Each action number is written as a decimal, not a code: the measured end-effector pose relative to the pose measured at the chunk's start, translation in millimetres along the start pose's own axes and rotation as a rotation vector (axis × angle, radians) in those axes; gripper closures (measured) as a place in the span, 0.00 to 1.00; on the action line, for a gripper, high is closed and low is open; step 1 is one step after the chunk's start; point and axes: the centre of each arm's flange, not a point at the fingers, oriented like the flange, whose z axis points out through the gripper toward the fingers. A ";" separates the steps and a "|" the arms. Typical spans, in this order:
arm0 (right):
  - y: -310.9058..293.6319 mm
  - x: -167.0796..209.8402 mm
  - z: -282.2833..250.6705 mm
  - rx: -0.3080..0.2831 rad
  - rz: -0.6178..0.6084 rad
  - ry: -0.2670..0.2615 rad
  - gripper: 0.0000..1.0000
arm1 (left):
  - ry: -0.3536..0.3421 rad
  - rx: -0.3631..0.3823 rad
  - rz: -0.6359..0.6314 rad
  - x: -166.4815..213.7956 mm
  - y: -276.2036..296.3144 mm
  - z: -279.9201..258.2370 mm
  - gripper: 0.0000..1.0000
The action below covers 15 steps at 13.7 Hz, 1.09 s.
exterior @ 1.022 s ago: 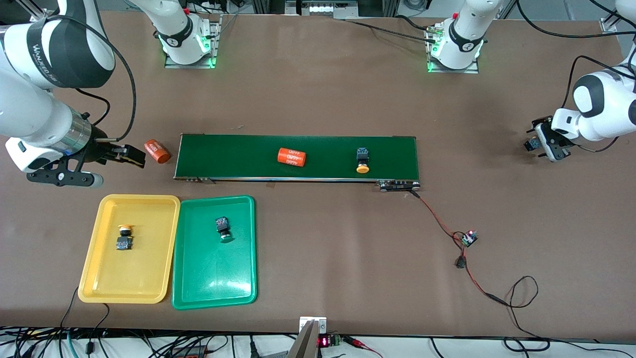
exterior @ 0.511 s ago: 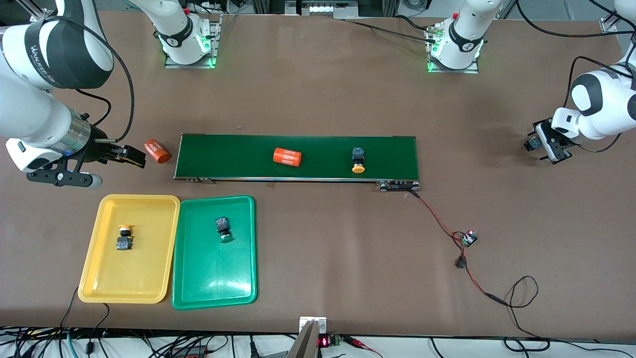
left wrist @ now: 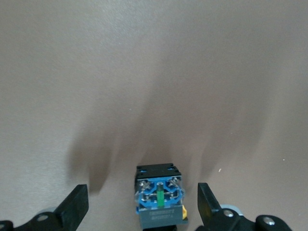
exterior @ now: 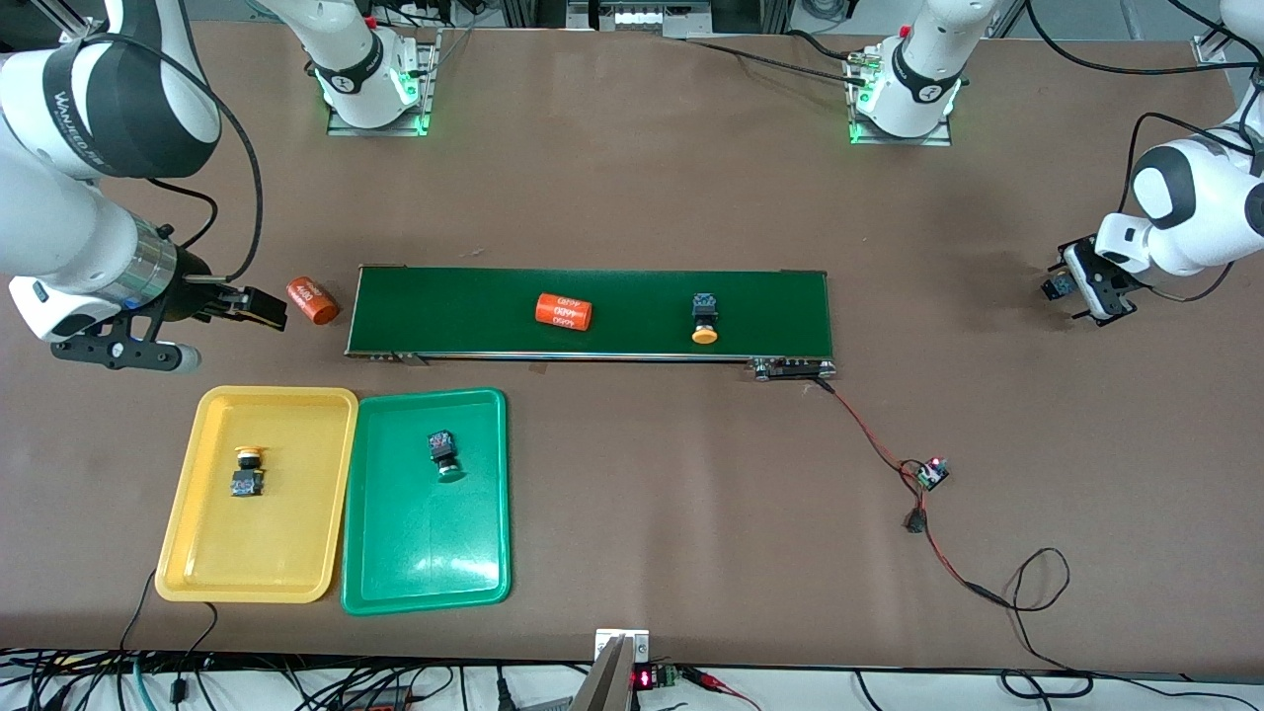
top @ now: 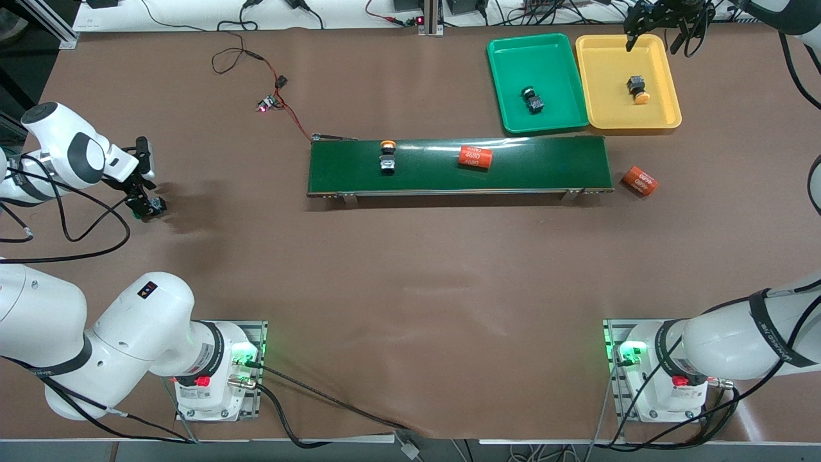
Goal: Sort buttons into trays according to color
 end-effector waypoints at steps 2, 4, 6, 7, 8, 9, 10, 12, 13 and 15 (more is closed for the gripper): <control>2.2 0.3 0.1 0.005 -0.002 -0.003 0.00 | 0.005 -0.001 -0.004 -1.7 1.5 3.2 0.00; 1.7 0.1 0.2 0.005 -0.005 -0.004 0.00 | 0.006 0.000 0.011 -1.7 1.4 3.7 0.06; 0.8 -0.2 0.3 0.006 -0.007 -0.004 0.00 | 0.006 0.001 0.035 -1.7 1.3 3.6 0.23; 0.6 -0.2 0.3 0.006 -0.007 -0.004 0.00 | 0.005 0.010 0.039 -1.6 0.0 2.1 0.34; 0.5 -0.2 0.3 0.006 -0.007 -0.005 0.00 | 0.004 0.015 0.040 -1.6 -0.8 0.8 0.46; 0.5 -0.2 0.3 0.006 -0.007 -0.005 0.00 | 0.004 0.018 0.041 -1.8 -1.5 -0.1 0.57; 0.4 -0.3 0.3 0.007 -0.007 -0.005 0.00 | 0.004 0.018 0.042 -1.8 -1.4 -0.1 0.58; 0.3 -0.3 0.3 0.007 -0.007 -0.005 0.00 | 0.003 0.019 0.045 -1.8 -1.5 -0.4 0.58; 0.2 -0.3 0.3 0.007 -0.007 -0.005 0.00 | 0.002 0.020 0.048 -1.8 -1.6 -1.3 0.58; -0.5 -0.5 0.3 0.007 -0.009 -0.005 0.00 | -0.008 0.036 0.060 2.2 -3.8 -10.1 0.58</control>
